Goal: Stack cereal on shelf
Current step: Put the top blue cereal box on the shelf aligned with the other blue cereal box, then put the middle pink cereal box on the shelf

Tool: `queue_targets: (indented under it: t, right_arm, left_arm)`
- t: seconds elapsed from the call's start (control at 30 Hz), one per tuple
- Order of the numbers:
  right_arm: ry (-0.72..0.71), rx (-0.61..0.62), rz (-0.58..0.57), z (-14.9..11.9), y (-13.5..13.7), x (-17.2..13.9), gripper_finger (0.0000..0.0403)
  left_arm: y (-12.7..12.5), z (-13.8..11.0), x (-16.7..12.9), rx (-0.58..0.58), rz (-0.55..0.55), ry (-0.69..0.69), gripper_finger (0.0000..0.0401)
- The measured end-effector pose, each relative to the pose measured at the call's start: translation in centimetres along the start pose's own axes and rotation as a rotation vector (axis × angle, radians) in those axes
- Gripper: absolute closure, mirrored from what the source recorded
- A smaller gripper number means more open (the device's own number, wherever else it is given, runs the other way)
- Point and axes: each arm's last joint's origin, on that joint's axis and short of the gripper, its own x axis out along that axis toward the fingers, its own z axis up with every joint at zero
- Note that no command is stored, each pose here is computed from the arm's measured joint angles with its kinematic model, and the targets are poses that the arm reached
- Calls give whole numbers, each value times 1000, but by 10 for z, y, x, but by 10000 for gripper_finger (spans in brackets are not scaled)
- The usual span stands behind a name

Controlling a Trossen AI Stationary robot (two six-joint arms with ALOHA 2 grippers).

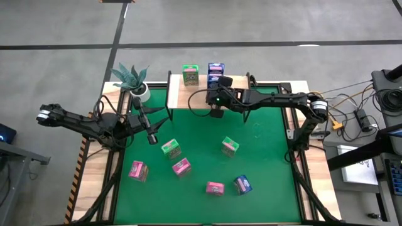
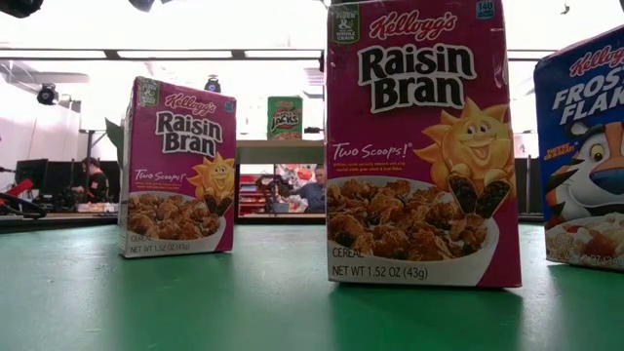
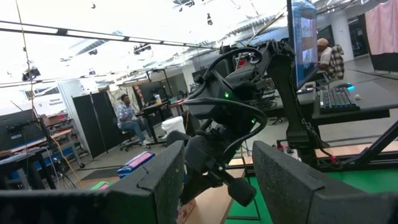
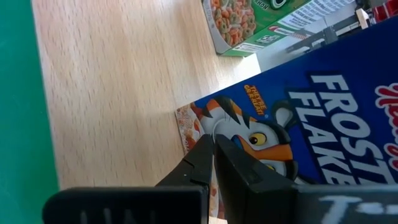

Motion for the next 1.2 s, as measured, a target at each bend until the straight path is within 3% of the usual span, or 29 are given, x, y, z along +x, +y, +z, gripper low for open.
queue_targets:
  t: [0.67,0.93,1.2]
  right_arm:
    - [-10,-7,0,2,0,-2,394]
    - [-114,-1,30,17,8,-44,394]
    - [-212,42,121,1,24,-77,394]
  left_arm:
    - [0,0,0,0,0,0,228]
    - [0,0,0,-12,0,0,228]
    - [-3,0,0,-109,-67,-14,228]
